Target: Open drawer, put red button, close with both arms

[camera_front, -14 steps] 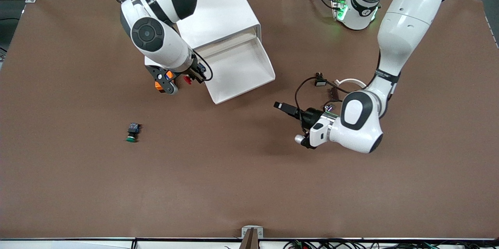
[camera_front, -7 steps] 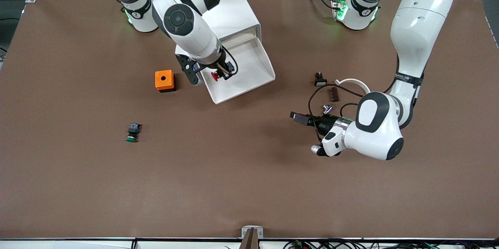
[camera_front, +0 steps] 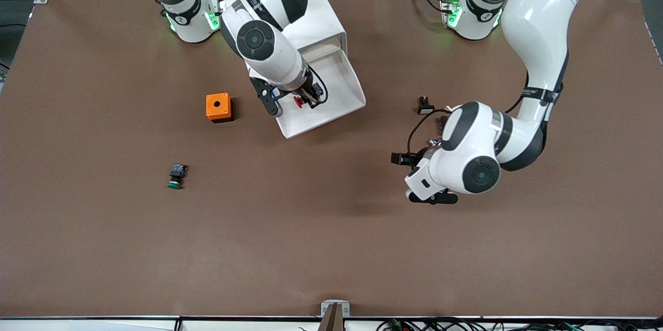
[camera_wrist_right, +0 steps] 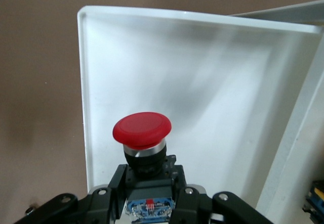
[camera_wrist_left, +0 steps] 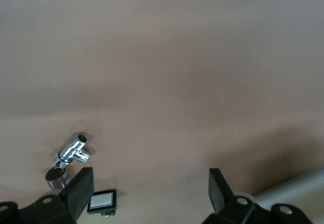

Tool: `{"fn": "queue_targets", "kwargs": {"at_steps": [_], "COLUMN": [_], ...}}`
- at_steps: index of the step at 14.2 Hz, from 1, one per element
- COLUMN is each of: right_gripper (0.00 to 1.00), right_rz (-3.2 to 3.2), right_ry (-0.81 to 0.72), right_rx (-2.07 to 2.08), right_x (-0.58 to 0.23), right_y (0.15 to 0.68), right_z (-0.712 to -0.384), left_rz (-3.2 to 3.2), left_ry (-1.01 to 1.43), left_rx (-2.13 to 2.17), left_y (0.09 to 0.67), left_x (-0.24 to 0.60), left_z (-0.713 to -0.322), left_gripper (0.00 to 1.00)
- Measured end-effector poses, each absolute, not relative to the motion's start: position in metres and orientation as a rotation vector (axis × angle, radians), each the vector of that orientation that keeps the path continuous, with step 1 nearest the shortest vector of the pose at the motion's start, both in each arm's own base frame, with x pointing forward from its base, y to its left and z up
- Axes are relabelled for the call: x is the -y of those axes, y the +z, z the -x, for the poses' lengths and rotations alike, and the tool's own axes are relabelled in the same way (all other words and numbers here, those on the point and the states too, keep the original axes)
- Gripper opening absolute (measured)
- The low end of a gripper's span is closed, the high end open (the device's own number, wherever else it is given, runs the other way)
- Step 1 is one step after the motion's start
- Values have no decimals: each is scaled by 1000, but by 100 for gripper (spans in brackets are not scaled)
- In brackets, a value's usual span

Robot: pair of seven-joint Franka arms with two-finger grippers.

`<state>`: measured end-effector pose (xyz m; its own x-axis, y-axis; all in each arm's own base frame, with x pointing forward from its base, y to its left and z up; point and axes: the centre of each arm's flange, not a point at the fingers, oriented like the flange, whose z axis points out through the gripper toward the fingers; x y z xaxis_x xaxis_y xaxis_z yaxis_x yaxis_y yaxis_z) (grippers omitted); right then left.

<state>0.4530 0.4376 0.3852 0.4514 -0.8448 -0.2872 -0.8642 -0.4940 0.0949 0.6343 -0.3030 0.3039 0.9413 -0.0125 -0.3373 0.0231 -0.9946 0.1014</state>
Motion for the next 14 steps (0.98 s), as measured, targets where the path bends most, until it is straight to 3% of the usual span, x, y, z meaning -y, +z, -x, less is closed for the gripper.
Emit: {"fn": "queue_targets", "kwargs": {"at_steps": [9, 14], "right_gripper": [41, 41], "right_rz": [2665, 2678], "right_ry": [480, 485], "right_rx": [-1552, -1546], "right_x": [-450, -451], "right_y": [348, 341], "right_z": [-446, -446], "left_rz": [-3038, -3077], "left_ry": [-278, -169], "left_rx": [-507, -647], "left_y": [314, 312], "left_x": [340, 397], "left_z": [-636, -605], "left_gripper": [100, 100]}}
